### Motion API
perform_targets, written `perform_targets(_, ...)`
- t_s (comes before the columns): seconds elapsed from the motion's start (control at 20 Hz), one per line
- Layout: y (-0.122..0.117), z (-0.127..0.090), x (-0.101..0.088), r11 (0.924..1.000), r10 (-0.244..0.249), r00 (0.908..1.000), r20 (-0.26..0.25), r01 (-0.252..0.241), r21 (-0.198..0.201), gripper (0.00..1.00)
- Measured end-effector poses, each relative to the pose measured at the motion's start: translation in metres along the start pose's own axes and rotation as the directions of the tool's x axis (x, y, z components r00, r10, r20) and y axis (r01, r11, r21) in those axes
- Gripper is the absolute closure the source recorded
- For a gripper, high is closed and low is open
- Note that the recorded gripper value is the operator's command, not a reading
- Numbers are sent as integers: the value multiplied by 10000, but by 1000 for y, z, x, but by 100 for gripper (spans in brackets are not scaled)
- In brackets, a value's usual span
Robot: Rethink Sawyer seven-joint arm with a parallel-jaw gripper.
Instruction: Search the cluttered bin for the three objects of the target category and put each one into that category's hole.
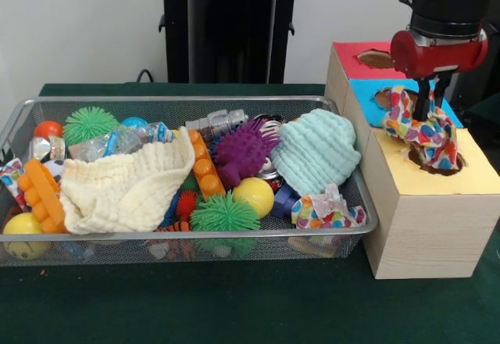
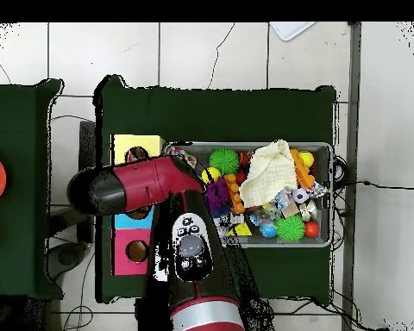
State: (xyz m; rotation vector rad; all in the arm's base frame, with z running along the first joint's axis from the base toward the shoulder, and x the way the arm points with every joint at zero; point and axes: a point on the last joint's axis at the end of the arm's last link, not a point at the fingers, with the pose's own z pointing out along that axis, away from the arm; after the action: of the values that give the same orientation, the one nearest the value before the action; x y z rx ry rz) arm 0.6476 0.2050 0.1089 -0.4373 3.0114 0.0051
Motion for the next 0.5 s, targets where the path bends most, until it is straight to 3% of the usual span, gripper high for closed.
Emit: perform_targets(0.5,-15,-6,-20,9996,155,9991,395,-164,225,100)
